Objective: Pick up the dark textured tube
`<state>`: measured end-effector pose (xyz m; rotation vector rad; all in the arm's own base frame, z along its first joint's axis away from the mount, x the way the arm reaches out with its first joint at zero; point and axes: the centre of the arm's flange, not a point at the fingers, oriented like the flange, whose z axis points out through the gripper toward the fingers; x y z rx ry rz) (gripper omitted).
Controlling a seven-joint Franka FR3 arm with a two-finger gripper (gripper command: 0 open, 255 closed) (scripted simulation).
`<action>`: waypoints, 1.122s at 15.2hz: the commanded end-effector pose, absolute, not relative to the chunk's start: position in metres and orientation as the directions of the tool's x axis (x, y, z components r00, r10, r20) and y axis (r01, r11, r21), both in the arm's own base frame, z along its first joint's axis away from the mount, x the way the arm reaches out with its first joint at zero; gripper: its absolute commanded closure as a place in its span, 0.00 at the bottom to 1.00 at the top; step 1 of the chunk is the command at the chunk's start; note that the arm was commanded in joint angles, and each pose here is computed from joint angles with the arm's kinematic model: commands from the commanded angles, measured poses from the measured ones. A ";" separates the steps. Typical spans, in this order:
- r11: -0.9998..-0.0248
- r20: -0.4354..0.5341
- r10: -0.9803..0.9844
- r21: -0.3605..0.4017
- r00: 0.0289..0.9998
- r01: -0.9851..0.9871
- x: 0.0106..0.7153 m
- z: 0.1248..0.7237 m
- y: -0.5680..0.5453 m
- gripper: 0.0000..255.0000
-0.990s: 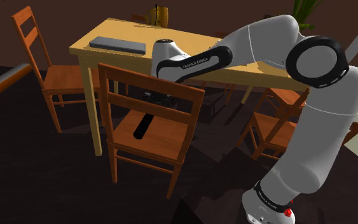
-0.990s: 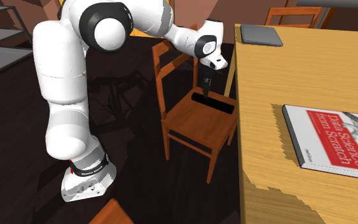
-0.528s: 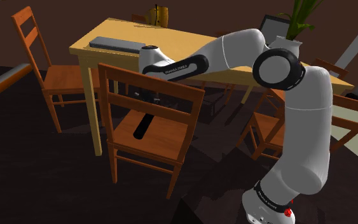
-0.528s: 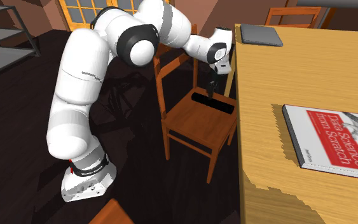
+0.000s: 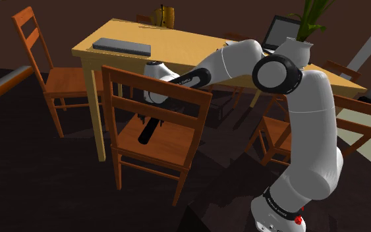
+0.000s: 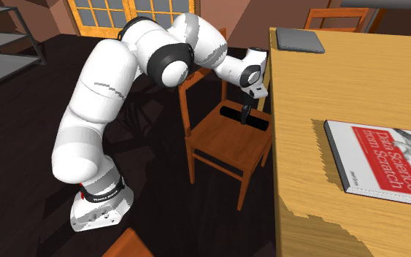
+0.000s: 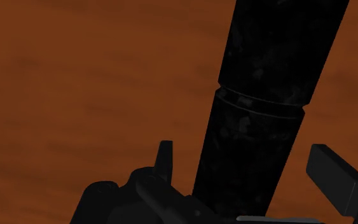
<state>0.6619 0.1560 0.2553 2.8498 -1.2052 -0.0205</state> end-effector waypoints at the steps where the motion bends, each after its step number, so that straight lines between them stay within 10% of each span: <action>1: -0.699 0.006 -0.714 0.048 0.700 -0.713 0.662 0.253 0.157 1.00; 17: -0.699 0.006 -0.714 0.048 0.700 -0.713 0.662 0.289 0.156 1.00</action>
